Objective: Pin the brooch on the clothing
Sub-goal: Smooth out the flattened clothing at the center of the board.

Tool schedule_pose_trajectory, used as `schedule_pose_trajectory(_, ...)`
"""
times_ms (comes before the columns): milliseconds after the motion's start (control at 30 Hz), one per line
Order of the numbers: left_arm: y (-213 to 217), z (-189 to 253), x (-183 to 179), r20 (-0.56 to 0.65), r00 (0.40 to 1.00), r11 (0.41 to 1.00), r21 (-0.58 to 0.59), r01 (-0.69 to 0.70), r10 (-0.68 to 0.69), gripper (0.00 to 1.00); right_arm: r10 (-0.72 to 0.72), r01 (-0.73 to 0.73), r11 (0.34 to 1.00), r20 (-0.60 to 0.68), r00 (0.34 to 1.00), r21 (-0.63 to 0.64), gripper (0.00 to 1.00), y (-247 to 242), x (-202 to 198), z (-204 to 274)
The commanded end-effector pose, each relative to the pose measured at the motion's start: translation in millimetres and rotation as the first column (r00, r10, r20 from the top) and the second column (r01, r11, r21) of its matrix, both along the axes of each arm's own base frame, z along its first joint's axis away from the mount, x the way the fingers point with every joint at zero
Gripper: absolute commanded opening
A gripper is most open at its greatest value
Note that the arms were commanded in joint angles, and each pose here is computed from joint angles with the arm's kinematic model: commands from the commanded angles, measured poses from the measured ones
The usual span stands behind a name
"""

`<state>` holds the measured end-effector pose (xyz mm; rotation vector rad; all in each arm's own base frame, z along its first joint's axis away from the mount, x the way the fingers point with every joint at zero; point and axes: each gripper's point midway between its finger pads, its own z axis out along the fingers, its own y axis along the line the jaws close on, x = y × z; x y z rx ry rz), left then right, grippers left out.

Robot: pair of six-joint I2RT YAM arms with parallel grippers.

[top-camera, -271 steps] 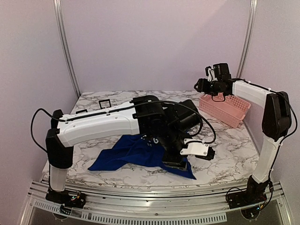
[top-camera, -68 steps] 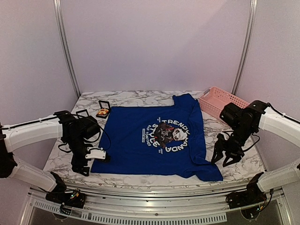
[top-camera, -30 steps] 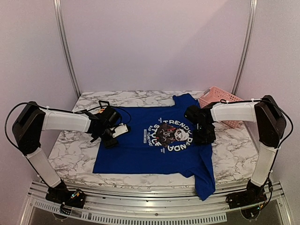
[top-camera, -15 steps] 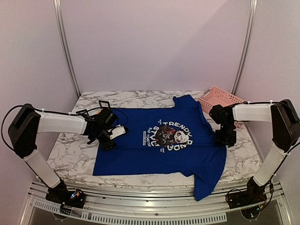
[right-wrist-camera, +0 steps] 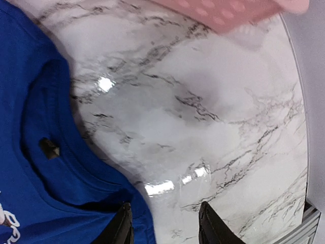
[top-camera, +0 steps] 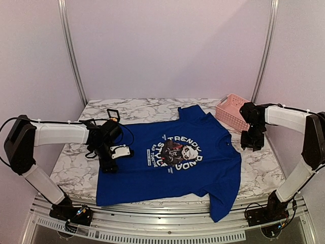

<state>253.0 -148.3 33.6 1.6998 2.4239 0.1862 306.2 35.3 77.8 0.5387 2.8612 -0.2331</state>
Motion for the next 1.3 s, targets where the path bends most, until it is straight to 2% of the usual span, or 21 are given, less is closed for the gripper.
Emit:
schedule_pose_trajectory(0,-4.9,18.5,6.8,-0.110,0.994,0.998,-0.050,-0.027,0.022,0.80,0.178,-0.188,0.981,0.157,0.971,0.050,0.41,51.9,44.7,41.0)
schedule_pose_trajectory(100,-13.9,40.5,63.2,0.003,0.993,0.988,-0.104,-0.115,0.116,0.77,0.314,-0.335,0.941,0.249,0.916,0.045,0.36,101.3,75.3,56.6)
schedule_pose_trajectory(233,-18.1,55.8,133.8,0.167,0.962,0.973,-0.115,-0.200,0.218,0.64,0.373,-0.414,0.908,0.327,0.868,0.062,0.22,139.6,119.4,55.2)
schedule_pose_trajectory(433,-25.4,39.3,193.9,0.294,0.915,0.961,-0.087,-0.263,0.277,0.47,0.403,-0.442,0.892,0.275,0.873,0.095,0.01,163.6,151.8,0.1)
schedule_pose_trajectory(600,-29.3,18.6,227.3,0.354,0.891,0.958,-0.056,-0.282,0.283,0.43,0.387,-0.409,0.908,0.192,0.902,0.089,0.00,161.1,153.8,-43.8)
schedule_pose_trajectory(800,-26.0,-11.6,249.0,0.381,0.890,0.957,0.035,-0.287,0.253,0.42,0.314,-0.316,0.949,0.071,0.947,0.017,0.00,124.8,135.8,-85.4)
schedule_pose_trajectory(933,-26.1,-17.9,265.4,0.416,0.881,0.958,0.068,-0.280,0.228,0.43,0.266,-0.264,0.963,0.036,0.963,-0.045,0.00,99.5,122.9,-91.3)
schedule_pose_trajectory(1067,-31.5,-19.4,281.3,0.435,0.875,0.959,0.075,-0.273,0.215,0.43,0.245,-0.244,0.969,0.048,0.968,-0.038,0.00,89.3,117.9,-87.8)
schedule_pose_trajectory(1267,-38.0,-12.5,302.0,0.471,0.856,0.958,0.072,-0.276,0.211,0.44,0.305,-0.304,0.952,0.115,0.945,-0.028,0.00,100.9,141.1,-68.7)
